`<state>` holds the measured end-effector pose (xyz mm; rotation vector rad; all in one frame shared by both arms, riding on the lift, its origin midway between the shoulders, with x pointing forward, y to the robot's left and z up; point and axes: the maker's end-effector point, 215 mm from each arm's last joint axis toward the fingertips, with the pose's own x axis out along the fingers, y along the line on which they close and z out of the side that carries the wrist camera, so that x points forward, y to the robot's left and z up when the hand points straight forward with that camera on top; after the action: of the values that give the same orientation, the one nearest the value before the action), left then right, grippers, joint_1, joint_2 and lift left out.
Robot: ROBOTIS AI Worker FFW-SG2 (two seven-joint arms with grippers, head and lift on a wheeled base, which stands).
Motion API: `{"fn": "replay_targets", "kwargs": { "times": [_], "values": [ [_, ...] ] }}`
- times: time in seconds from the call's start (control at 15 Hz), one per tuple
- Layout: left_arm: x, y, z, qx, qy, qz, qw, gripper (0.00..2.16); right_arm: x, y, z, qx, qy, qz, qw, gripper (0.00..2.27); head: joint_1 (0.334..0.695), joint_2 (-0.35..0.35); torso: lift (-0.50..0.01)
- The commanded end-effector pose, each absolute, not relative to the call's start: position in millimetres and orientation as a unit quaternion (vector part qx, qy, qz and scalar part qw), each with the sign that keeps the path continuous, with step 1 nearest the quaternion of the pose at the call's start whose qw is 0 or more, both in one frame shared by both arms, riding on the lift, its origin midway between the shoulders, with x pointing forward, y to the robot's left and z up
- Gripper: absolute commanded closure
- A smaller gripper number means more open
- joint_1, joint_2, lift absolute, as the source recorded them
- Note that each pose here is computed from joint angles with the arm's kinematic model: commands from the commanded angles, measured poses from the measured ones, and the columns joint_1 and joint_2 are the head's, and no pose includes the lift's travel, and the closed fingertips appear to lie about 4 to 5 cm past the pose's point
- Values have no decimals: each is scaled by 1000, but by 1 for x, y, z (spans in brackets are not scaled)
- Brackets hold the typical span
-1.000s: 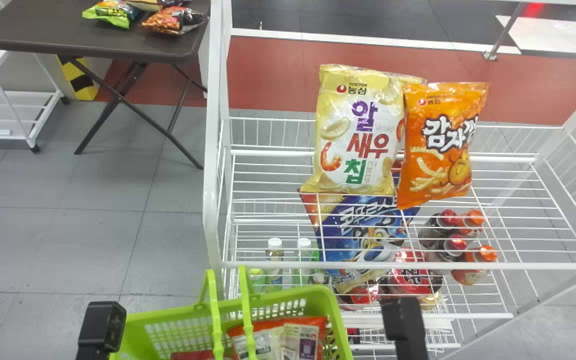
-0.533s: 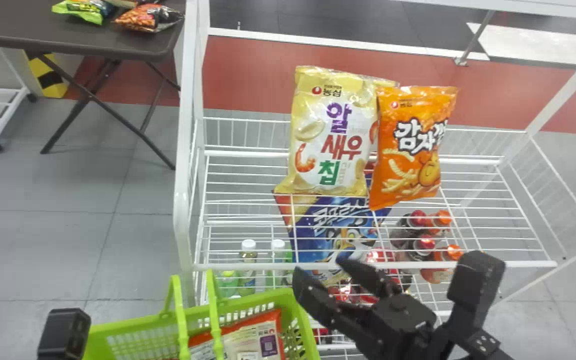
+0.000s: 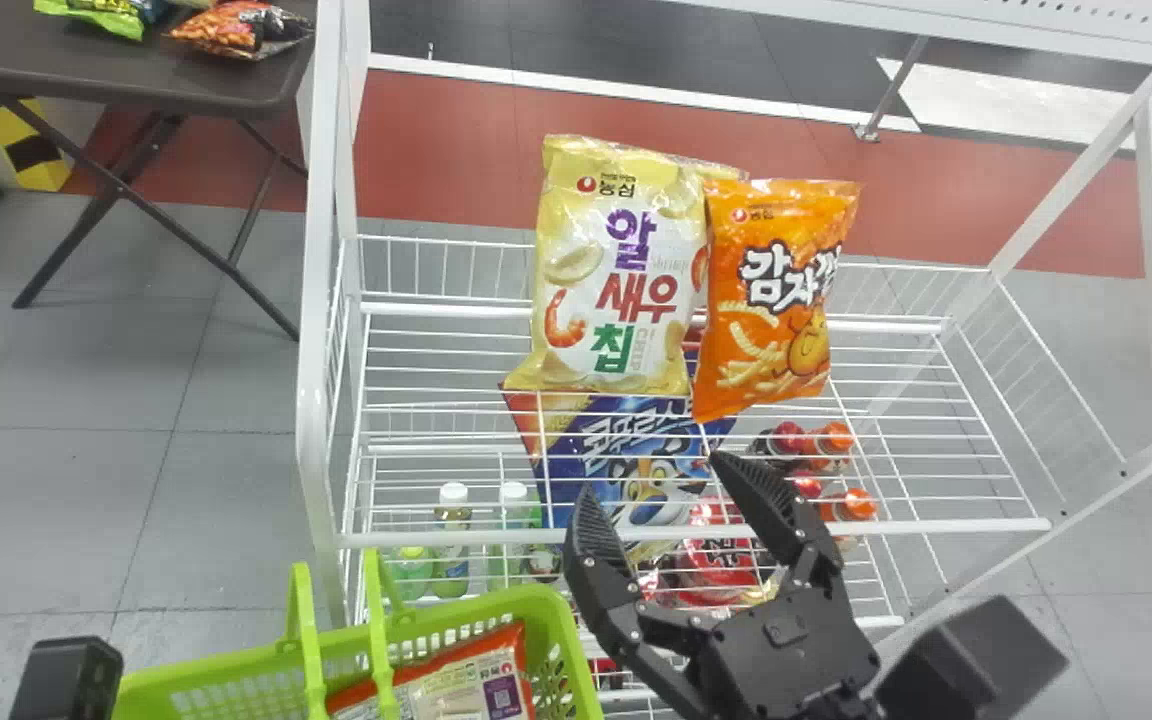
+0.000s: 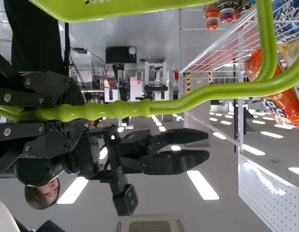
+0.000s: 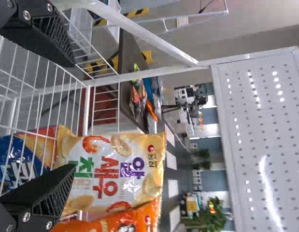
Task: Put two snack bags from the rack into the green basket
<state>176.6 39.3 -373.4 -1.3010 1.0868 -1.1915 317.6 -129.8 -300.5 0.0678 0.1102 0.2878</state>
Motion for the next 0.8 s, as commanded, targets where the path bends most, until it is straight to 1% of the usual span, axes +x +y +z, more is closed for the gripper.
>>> {"fn": "replay_targets", "kwargs": {
  "times": [0.0,0.2,0.27,0.53,0.73],
  "values": [
    [176,40,-374,-546,451,-494,505,1369,300,-140,-294,24,33,133,990,66,695,-223,-5],
    [176,40,-374,-544,452,-496,504,1369,286,-158,-295,27,39,122,991,70,695,-260,-5],
    [176,38,-373,-543,452,-498,503,1369,284,-165,-295,30,41,117,992,70,695,-287,-5],
    [175,39,-375,-546,453,-494,502,1369,274,-184,-283,30,22,105,994,76,695,-350,-5],
    [173,40,-376,-546,454,-493,502,1369,273,-185,-279,31,19,104,994,80,695,-350,-5]
  ]
}}
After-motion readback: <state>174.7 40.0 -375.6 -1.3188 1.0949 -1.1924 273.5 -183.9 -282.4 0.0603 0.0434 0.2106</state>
